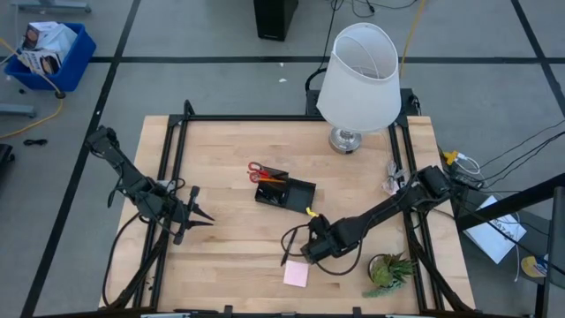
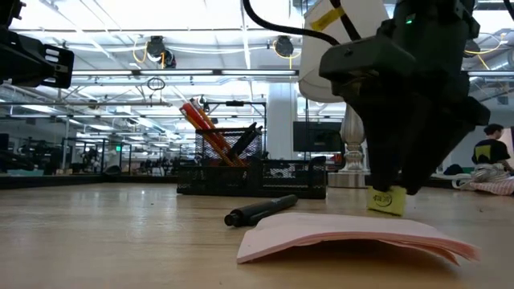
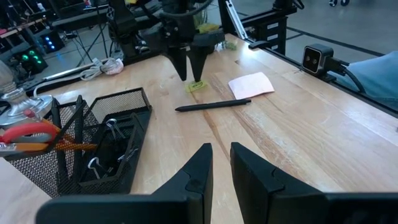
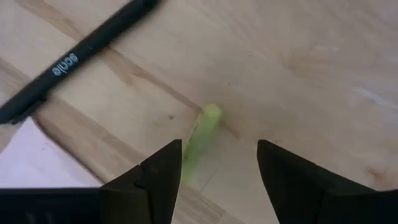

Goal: Pick and place office supplies into organizer
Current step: Put the yellow eraser into the black desk organizer

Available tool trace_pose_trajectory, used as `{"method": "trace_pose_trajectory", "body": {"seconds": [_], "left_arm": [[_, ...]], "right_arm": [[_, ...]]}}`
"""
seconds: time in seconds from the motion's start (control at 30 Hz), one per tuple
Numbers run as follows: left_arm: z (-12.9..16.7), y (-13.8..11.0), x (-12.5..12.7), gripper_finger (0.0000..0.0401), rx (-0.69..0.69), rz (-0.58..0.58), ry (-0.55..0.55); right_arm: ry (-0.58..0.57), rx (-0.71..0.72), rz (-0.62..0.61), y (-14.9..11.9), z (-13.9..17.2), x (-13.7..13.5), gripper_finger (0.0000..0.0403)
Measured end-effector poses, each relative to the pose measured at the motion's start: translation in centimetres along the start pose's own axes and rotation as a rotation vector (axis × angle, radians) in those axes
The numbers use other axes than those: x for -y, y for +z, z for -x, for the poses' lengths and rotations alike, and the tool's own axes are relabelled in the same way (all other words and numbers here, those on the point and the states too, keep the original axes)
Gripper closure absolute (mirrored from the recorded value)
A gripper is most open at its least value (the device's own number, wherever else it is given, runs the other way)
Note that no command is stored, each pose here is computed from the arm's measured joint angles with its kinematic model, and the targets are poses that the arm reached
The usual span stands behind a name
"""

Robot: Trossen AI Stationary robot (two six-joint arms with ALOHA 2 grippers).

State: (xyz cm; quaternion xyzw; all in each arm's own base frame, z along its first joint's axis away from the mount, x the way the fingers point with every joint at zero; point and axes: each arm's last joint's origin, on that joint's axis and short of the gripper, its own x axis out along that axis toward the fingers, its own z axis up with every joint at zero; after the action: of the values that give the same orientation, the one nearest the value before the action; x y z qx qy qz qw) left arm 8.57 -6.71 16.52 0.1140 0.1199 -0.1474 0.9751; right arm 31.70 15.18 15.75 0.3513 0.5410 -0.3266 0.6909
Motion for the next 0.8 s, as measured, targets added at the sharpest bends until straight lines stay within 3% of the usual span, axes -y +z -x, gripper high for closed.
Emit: {"method": "trace_pose_trajectory", "body": {"seconds": [0.57,0.8], "left_arm": [[0.0,0.0,0.0,0.0339,0.000,0.000,0.000],[0.0,0.0,0.0,0.0339,0.000,0.000,0.000]], "right_arm": [[-0.001,-0.001,0.009,-0.1,-0.5,-0.1,0.0204],[-0.038,-0.038,0.011,-0.4,-2.4,-0.4,0.0207]]}}
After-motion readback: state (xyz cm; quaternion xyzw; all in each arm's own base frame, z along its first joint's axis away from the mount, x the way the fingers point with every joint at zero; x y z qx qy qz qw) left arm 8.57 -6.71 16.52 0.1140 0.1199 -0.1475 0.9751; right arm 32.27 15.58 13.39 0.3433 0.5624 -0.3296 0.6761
